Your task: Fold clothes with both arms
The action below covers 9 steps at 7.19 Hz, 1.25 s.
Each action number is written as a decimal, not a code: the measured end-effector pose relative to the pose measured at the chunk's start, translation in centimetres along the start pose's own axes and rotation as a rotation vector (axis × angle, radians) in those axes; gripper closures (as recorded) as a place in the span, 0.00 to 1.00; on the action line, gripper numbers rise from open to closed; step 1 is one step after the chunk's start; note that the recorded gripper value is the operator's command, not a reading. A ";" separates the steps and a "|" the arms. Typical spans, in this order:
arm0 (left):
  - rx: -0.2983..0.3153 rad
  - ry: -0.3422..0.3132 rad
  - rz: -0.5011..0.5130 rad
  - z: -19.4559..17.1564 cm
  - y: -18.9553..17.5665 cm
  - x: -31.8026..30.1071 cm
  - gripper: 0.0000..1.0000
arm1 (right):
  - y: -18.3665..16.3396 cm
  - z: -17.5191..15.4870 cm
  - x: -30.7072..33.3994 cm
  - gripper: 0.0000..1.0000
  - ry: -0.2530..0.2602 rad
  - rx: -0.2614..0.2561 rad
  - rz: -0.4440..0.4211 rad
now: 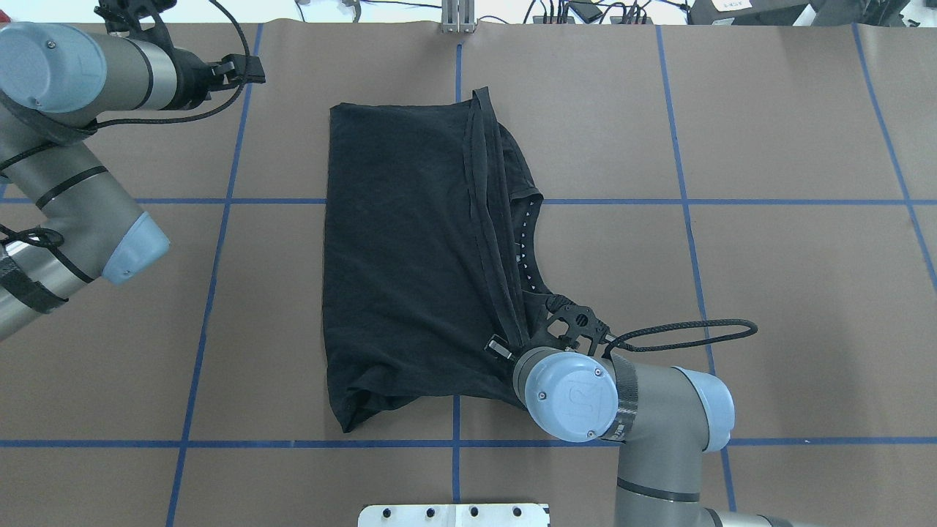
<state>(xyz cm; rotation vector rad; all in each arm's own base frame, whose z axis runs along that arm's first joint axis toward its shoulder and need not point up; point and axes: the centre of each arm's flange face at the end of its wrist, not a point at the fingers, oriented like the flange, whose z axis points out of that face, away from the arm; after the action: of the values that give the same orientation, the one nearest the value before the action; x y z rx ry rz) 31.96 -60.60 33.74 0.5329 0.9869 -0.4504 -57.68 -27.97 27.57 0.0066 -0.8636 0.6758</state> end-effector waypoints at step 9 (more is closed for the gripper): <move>0.002 0.001 -0.001 -0.6 0.2 -0.5 0.01 | 0.2 1.1 -1.5 1.00 0.009 0.004 -0.005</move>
<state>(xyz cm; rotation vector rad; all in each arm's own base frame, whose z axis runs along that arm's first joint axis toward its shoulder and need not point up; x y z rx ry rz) 31.43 -60.06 33.98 0.5341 0.9877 -0.4517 -59.26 -28.90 27.22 0.0095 -0.8534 0.6728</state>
